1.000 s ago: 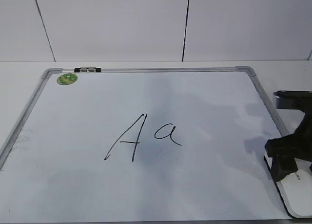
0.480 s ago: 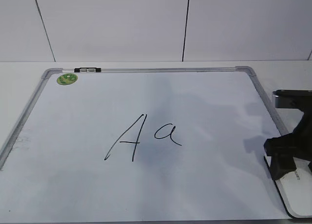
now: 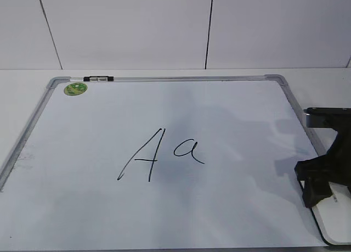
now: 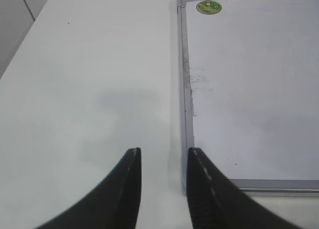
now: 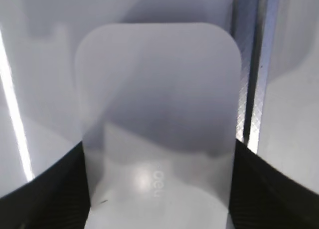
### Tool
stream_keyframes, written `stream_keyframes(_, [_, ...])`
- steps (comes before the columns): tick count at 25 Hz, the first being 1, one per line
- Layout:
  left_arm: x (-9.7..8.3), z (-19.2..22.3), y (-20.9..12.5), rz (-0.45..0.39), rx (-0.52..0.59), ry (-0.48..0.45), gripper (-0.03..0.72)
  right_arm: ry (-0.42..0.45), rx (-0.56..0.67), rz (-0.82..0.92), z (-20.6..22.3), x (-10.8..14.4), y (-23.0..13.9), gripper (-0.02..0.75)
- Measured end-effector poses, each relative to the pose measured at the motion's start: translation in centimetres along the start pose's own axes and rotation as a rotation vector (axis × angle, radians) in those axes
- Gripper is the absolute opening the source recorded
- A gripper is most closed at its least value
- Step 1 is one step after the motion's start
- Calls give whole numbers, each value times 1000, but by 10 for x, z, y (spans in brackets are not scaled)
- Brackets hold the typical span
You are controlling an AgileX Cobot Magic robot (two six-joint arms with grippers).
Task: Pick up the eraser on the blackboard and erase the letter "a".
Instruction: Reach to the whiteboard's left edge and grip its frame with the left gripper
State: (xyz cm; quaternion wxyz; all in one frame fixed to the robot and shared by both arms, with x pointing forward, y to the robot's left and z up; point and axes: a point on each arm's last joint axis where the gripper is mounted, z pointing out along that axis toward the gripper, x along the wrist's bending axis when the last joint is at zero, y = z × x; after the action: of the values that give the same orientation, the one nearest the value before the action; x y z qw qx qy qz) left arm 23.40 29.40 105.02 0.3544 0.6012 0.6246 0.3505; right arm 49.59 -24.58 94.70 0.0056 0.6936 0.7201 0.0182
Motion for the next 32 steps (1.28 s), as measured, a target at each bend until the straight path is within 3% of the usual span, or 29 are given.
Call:
stream_keyframes(18, [0, 0, 0, 0, 0, 0, 235, 7, 52, 13, -5, 1, -1, 534])
stream_keyframes(32, [0, 0, 0, 0, 0, 0, 235, 8, -45, -18, -72, 8, 15, 533])
